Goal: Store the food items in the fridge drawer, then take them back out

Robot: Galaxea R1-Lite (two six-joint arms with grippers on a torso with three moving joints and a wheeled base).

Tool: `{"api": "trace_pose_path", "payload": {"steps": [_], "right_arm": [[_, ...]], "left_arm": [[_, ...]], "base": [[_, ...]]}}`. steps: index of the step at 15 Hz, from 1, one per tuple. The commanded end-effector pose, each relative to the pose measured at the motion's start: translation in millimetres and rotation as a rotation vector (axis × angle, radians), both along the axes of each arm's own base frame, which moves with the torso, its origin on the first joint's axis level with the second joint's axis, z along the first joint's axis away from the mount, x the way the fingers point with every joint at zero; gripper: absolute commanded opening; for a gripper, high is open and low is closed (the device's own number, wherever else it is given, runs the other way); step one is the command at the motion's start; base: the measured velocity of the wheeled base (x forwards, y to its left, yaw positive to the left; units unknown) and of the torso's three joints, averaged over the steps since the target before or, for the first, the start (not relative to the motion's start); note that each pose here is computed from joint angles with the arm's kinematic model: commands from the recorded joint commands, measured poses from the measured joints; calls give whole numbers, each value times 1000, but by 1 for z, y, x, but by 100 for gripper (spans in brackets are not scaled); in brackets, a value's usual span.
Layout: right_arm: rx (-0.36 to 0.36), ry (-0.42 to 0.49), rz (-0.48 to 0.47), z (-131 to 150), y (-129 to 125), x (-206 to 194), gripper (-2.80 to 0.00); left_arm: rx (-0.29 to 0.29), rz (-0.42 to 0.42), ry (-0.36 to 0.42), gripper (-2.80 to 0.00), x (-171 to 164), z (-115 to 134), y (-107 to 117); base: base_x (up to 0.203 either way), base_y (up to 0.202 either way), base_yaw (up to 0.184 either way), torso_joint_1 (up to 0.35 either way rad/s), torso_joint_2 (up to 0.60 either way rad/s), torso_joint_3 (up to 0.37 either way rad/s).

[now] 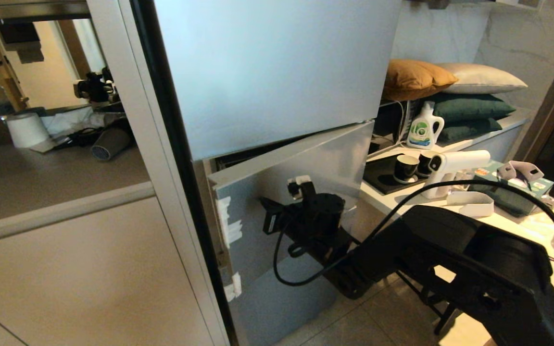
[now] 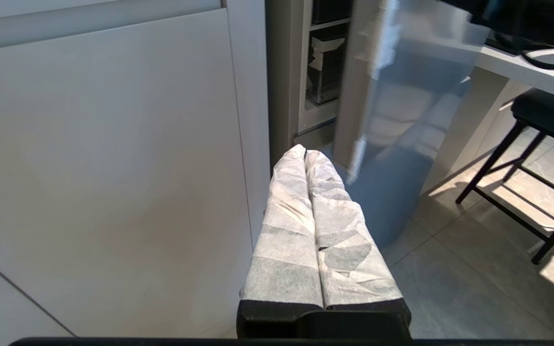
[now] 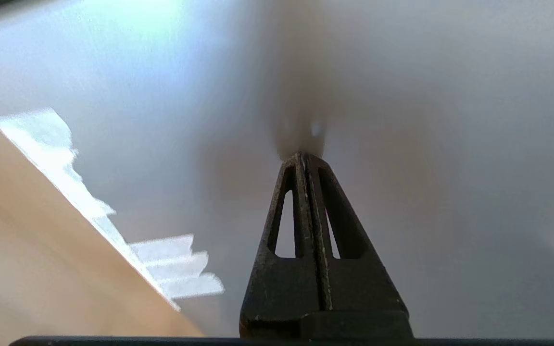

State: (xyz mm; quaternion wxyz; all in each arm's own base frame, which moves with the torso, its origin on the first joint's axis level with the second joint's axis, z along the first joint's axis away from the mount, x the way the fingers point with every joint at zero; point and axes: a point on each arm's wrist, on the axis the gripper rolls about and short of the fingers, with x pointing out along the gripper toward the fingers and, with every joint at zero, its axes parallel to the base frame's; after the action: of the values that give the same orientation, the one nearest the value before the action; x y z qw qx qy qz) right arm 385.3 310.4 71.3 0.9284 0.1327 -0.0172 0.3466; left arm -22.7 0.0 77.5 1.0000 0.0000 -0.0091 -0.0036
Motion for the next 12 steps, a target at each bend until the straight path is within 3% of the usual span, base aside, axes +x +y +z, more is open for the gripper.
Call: {"api": "trace_pose_path", "payload": {"steps": [1,6,8,12], "right_arm": [[20,-25,-10,-15,8,18,-280],[-2,-92,-49,-23,10,44,-280],[4,-99,-111,-26,0,56,-280],[-12,-95,-159,-9,-14,36,-280]], "left_arm": [[-1,1,10,-280,1,-3,0],[-1,1,9,-280,1,-3,0],[0,1,11,-280,1,-3,0],[0,1,9,-280,1,-3,0]], "base": [[0,0,0,0,0,0],[0,0,0,0,0,0],[0,0,0,0,0,0],[0,0,0,0,0,0]]}}
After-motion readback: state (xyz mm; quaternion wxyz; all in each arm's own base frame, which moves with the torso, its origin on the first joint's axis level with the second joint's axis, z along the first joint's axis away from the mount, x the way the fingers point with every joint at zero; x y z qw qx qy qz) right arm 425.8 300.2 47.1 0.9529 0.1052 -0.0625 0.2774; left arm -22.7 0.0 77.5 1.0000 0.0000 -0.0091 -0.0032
